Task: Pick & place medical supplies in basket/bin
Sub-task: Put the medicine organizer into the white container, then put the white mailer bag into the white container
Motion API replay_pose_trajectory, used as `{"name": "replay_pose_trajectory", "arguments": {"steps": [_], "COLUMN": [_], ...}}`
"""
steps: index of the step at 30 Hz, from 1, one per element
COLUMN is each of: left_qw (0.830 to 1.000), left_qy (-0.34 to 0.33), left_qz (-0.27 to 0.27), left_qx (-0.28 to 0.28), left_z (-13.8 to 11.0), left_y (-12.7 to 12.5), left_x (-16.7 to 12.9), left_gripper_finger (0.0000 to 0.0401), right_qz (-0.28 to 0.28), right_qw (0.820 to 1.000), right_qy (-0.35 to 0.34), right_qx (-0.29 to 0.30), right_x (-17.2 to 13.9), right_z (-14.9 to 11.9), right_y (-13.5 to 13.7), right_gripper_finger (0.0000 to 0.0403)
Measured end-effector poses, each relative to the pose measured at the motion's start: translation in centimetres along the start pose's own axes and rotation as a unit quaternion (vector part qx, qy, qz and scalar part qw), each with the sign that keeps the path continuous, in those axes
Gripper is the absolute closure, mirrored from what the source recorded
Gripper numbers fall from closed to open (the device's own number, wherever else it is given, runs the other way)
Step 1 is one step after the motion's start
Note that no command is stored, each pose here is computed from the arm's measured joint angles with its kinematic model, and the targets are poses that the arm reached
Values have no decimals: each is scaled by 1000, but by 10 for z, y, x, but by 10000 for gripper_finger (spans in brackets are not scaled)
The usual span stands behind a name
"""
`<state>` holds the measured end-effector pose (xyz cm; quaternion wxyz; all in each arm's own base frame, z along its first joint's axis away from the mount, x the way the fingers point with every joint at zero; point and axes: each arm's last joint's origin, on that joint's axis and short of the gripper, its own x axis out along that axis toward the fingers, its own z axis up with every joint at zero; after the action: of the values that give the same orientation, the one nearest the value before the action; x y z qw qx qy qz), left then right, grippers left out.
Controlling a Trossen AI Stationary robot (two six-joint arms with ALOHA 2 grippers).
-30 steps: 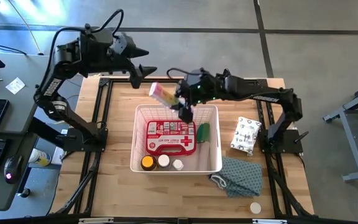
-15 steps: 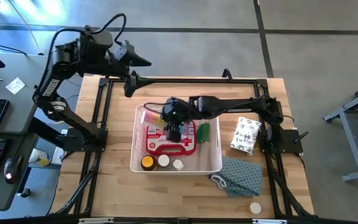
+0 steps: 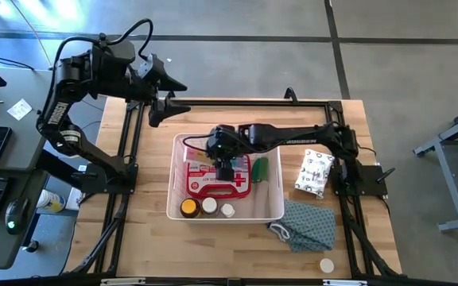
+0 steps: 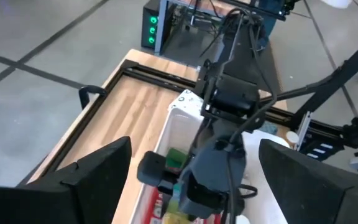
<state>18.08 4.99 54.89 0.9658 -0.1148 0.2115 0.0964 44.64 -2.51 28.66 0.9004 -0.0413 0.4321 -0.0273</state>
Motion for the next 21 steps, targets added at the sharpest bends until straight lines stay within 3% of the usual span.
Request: {"name": "replay_pose_trajectory", "arguments": {"steps": [3,10,21], "left_qw": [1000,999,991], "left_qy": [0,5,4], "left_qz": [0,18,42], "left_qx": [-4,-44,-129], "left_z": [0,-1,-2], "left_y": [0,1,3], "left_x": [0,2,2], "left_gripper_finger": [16,16,16], "right_qz": [7,-34,-3], "right_qw": [1000,999,999], "right_qy": [5,5,0], "right_qx": [-8,-35,-37], "right_x": [7,16,14], "right_z": [-2,-2,-1], "right_y": [-2,-6,5], "right_gripper_finger": [197,184,142]}}
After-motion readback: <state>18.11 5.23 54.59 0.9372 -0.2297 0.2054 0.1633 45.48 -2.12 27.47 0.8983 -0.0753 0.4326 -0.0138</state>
